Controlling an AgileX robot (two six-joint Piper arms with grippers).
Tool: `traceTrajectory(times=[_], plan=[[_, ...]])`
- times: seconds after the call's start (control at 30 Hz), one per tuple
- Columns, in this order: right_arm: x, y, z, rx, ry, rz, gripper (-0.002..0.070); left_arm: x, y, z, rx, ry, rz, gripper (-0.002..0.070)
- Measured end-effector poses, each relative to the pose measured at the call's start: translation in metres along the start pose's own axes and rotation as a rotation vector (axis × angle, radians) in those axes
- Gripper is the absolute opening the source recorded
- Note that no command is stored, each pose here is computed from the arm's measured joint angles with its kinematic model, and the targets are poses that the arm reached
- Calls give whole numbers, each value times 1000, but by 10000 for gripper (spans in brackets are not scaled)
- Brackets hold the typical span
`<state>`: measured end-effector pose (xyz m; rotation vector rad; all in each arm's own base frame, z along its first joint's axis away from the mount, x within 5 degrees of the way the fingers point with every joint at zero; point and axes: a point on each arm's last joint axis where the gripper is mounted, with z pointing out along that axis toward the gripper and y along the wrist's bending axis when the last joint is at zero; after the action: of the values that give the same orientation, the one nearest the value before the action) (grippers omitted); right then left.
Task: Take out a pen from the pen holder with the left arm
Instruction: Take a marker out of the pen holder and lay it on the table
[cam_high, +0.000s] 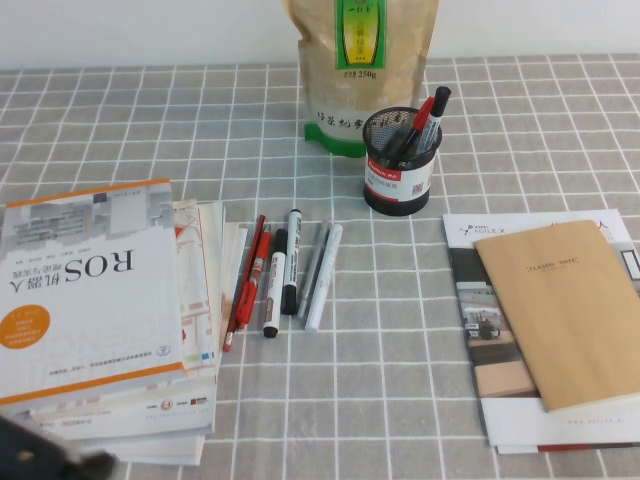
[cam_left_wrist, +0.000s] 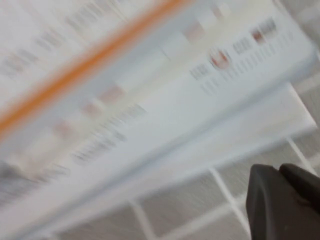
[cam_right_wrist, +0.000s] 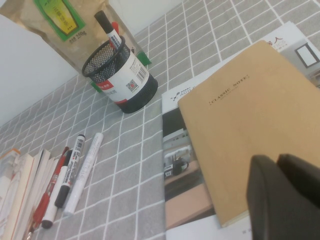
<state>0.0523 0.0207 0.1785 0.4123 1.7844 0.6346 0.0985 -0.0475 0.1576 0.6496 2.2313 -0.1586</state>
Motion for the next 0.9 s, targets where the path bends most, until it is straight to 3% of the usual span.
traceTrajectory(times=[0.13, 0.27, 0.43, 0.63, 0.9], plan=[[0, 0, 0, 0, 0, 0, -13, -4, 17, -20, -162, -150, 12, 0], [0, 0, 0, 0, 0, 0, -13, -1, 34, -44, -392, -273, -34, 0], [0, 0, 0, 0, 0, 0, -13, 5, 38, -66, -581, -421, -89, 0], [0, 0, 0, 0, 0, 0, -13, 16, 30, -70, -590, -551, -149, 0], [0, 0, 0, 0, 0, 0, -13, 23, 27, -65, -552, -533, -210, 0]])
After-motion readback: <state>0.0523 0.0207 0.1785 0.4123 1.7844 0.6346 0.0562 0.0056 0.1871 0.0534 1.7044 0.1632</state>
